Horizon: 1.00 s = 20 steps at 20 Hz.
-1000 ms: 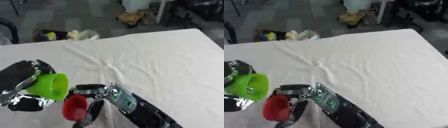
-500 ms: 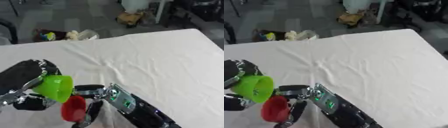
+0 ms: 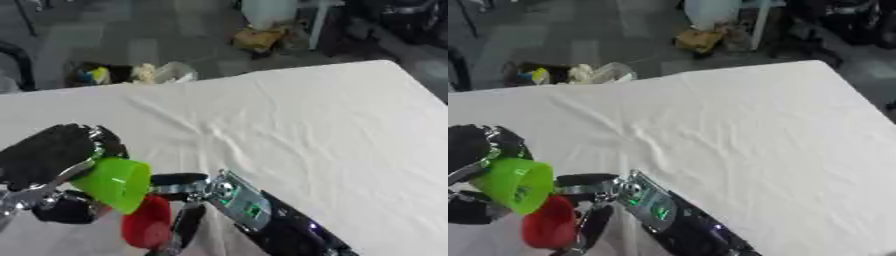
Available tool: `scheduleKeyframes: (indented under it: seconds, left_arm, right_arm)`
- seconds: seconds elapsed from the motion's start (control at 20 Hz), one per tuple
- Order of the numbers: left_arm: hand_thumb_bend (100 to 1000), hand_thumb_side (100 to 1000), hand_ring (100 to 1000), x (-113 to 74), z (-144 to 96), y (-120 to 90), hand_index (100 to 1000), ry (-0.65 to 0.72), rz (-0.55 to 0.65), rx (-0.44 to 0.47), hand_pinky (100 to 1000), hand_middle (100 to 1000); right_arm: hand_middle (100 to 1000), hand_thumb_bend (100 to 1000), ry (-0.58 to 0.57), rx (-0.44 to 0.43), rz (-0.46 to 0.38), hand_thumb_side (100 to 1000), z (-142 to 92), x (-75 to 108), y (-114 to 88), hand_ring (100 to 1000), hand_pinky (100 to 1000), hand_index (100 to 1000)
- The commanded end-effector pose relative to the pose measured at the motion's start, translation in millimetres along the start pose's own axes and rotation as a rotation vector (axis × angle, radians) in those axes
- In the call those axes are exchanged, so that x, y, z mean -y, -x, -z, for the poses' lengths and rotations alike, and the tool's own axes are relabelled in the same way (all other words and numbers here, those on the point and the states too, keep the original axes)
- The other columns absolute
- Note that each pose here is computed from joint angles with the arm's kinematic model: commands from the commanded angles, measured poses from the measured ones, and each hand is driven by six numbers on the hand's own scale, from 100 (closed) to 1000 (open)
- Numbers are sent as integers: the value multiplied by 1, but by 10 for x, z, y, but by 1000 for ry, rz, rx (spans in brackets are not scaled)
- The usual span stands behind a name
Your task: Pour the contents of one cup into another cup.
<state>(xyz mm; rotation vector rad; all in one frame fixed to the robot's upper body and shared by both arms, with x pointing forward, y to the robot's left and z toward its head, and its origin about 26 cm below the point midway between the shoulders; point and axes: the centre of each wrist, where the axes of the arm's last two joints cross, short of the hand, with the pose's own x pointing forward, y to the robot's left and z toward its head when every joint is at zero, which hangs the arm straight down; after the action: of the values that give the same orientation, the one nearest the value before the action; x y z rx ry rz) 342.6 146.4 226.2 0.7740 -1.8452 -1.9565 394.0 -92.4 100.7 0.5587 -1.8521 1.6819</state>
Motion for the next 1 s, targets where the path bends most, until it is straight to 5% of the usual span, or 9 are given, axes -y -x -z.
scheduleKeyframes:
  seconds: [0.05,1.0]
  left_arm:
    - [100,162,334,-140,-29,-27,602,-26,62,24,100,332]
    - [119,126,291,-193,-115,-45,586,-14,236,53,110,306]
  right_arm:
    - [198,100,-2,25,-30,100,31,90,-72,231,506,478]
    - [200,100,2,19,-31,100,9,95,-70,230,499,476]
